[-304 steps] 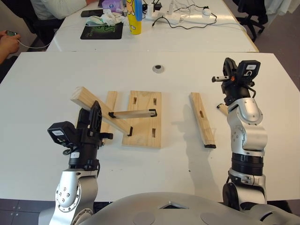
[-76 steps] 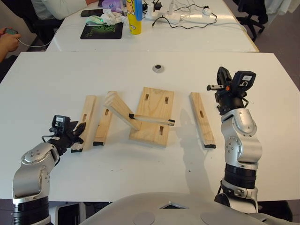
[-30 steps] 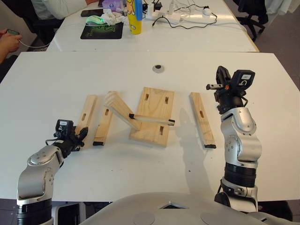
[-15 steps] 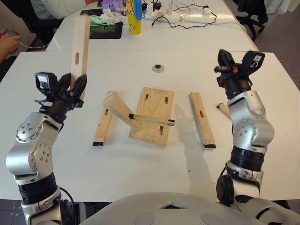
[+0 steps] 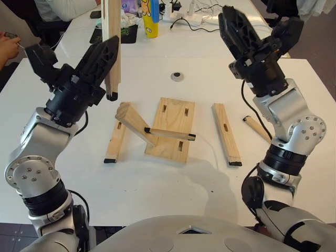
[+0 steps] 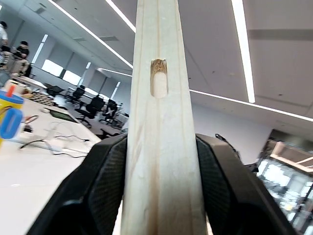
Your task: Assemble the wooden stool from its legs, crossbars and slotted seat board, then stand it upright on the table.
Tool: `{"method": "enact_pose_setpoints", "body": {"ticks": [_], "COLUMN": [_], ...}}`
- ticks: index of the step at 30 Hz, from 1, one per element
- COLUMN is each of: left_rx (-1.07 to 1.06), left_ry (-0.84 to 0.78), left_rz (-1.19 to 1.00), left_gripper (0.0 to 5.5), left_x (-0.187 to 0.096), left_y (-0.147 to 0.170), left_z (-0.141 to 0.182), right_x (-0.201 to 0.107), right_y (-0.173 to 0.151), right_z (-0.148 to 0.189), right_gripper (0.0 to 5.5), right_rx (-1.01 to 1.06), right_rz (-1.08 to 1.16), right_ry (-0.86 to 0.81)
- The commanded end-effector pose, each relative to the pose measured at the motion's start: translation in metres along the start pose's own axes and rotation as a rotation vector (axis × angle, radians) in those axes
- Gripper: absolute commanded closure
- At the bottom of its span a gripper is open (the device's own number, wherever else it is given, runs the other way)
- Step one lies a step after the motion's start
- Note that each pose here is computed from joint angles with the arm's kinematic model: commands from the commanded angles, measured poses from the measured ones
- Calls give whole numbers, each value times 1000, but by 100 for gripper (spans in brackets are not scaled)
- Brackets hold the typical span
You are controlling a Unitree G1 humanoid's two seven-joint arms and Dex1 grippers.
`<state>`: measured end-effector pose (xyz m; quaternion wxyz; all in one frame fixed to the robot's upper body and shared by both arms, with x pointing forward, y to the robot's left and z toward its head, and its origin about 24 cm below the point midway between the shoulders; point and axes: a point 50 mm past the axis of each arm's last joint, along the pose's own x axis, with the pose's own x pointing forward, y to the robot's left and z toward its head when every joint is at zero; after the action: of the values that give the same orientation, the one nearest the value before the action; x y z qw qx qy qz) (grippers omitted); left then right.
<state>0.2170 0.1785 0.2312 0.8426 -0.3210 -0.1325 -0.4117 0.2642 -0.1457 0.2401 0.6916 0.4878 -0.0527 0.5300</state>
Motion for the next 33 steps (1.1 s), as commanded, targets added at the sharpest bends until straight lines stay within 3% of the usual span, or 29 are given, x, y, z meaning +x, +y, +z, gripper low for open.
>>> {"method": "enact_pose_setpoints", "body": {"ticks": [1,8,17,22,33], "left_rx": [-22,-33,-15,0,16], "left_ry": [92,192,319,332,337], "left_rz": [-200,-272,-288,-280,-272], "left_gripper": [344,344,344,344,344], "left_x": [8,10,9,7,2], "left_y": [-32,-42,-43,-40,-38], "left_z": [7,5,-13,-14,-12], "right_x": [15,23,41,41,25], "right_y": [20,27,40,40,30], "right_z": [-3,-5,3,5,11], "right_gripper": [305,201,75,75,238], "right_rx": [87,59,26,35,61], "right_rz": [133,195,275,288,266], "right_ry": [118,244,266,253,260]}}
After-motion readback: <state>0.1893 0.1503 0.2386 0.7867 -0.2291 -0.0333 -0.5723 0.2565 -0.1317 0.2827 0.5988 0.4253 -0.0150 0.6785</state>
